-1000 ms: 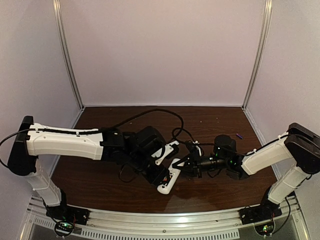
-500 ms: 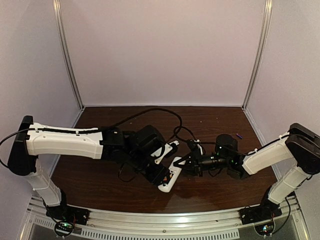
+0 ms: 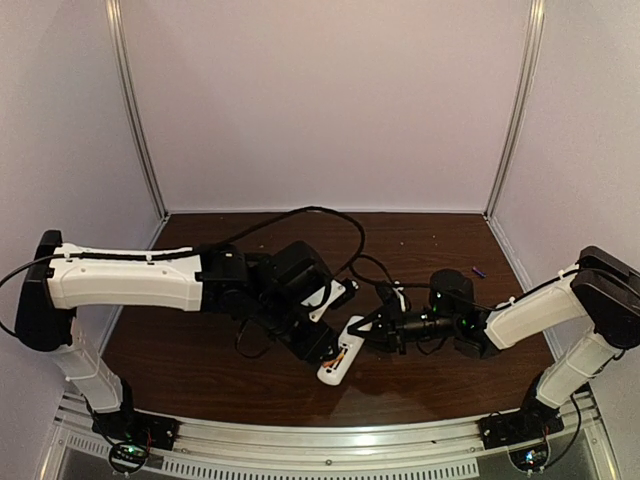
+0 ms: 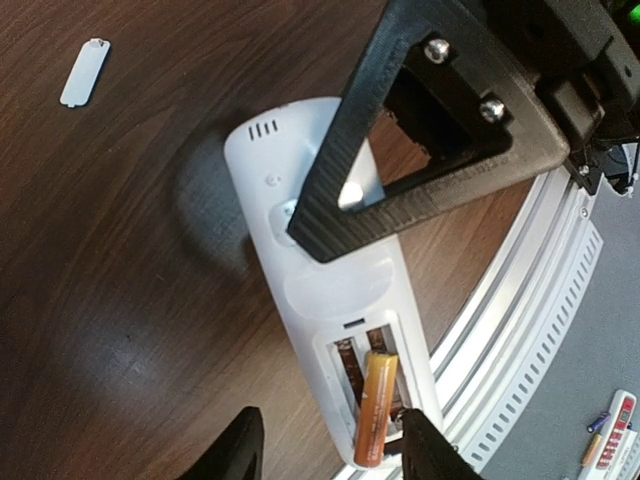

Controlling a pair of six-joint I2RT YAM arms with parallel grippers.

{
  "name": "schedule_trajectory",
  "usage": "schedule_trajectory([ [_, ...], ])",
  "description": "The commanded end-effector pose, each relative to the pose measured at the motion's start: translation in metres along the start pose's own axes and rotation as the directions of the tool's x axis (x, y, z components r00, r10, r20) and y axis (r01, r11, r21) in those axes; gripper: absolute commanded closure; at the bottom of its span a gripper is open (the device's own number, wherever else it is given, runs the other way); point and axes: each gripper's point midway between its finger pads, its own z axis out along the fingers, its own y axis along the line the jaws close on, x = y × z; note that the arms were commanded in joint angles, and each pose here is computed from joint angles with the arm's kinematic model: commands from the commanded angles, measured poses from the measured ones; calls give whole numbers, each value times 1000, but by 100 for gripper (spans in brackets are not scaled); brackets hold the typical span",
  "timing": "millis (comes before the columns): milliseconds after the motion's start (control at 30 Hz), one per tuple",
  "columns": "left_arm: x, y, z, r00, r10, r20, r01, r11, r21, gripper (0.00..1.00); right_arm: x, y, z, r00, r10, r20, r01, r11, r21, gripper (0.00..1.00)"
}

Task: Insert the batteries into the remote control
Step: Adjust the battery in the battery compartment.

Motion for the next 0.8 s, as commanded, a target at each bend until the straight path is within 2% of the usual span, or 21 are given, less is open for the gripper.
schedule_trajectory([
  [0, -4, -11, -6, 999, 38, 6, -39, 999, 11, 54, -8, 4, -2, 999, -22, 36, 22, 1000, -4, 100],
  [767, 11, -19, 12, 992, 81, -96, -79, 997, 27, 84, -11, 5, -4, 999, -18, 50, 19, 1000, -22, 100],
])
